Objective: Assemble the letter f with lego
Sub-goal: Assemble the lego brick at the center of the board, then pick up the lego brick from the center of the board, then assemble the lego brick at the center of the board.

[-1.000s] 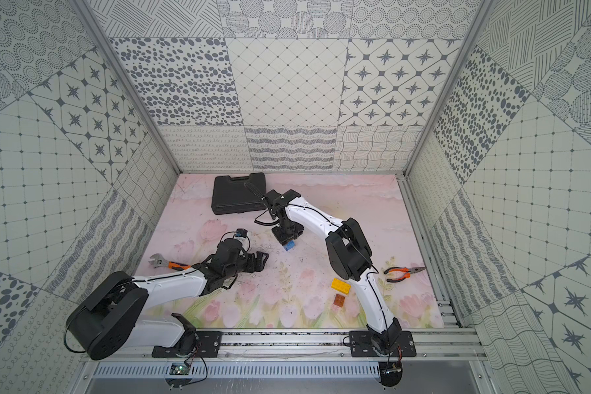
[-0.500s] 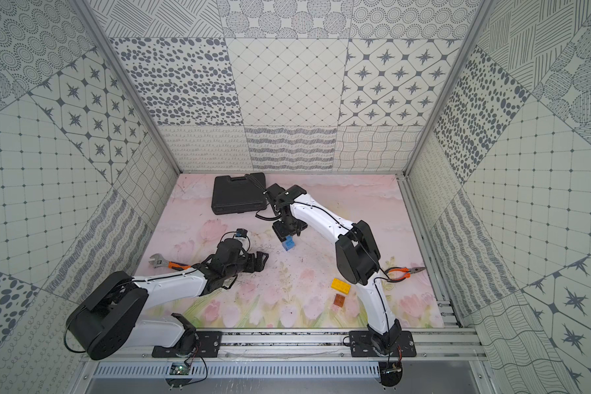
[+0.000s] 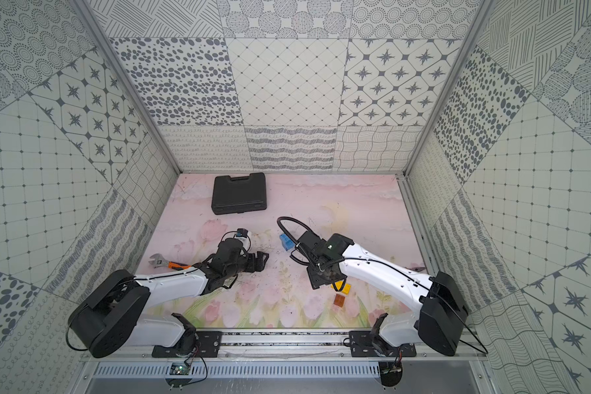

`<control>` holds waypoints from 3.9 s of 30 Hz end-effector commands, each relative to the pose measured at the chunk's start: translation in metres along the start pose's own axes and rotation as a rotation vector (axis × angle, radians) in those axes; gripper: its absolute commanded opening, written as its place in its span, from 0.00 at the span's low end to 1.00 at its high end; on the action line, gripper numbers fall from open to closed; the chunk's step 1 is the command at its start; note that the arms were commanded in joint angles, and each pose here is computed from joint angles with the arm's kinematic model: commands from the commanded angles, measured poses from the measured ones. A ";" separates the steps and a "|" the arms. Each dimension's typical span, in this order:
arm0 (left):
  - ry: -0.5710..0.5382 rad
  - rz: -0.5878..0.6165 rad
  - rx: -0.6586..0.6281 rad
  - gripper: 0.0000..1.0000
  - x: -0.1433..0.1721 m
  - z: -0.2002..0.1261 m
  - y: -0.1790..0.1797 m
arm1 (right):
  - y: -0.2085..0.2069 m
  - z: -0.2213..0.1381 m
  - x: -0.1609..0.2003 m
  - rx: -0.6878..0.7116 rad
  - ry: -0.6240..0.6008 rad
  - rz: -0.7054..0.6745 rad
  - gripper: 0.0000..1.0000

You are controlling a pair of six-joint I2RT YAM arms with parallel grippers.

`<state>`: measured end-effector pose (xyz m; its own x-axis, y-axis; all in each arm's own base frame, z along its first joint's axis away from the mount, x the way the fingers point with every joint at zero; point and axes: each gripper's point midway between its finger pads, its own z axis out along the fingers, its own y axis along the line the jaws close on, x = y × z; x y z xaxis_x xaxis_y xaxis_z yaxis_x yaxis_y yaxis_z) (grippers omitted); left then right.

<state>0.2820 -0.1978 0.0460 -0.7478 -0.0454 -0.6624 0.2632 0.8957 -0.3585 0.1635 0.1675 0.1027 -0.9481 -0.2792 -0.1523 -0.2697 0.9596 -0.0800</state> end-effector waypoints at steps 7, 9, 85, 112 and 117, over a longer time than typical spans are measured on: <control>-0.006 0.014 0.035 0.93 -0.008 0.004 -0.010 | -0.015 0.026 0.042 0.011 0.012 0.218 0.69; -0.003 0.013 0.035 0.93 -0.008 0.004 -0.011 | -0.011 0.035 0.046 -0.004 0.027 0.219 0.70; -0.012 0.020 0.021 0.92 -0.003 -0.002 -0.005 | 0.091 -0.006 -0.203 -0.223 0.037 -0.386 0.31; -0.033 0.044 0.083 0.94 -0.005 -0.002 -0.015 | 0.092 0.022 -0.207 -0.143 0.016 -0.456 0.29; -0.061 0.057 0.141 0.94 -0.006 -0.008 -0.024 | 0.093 0.026 -0.206 -0.147 0.027 -0.461 0.29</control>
<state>0.2755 -0.2023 0.0457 -0.7461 -0.0318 -0.6651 0.3011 0.8748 -0.3795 0.3369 0.3125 0.1118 -0.7382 -0.6632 -0.1236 -0.6697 0.7425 0.0155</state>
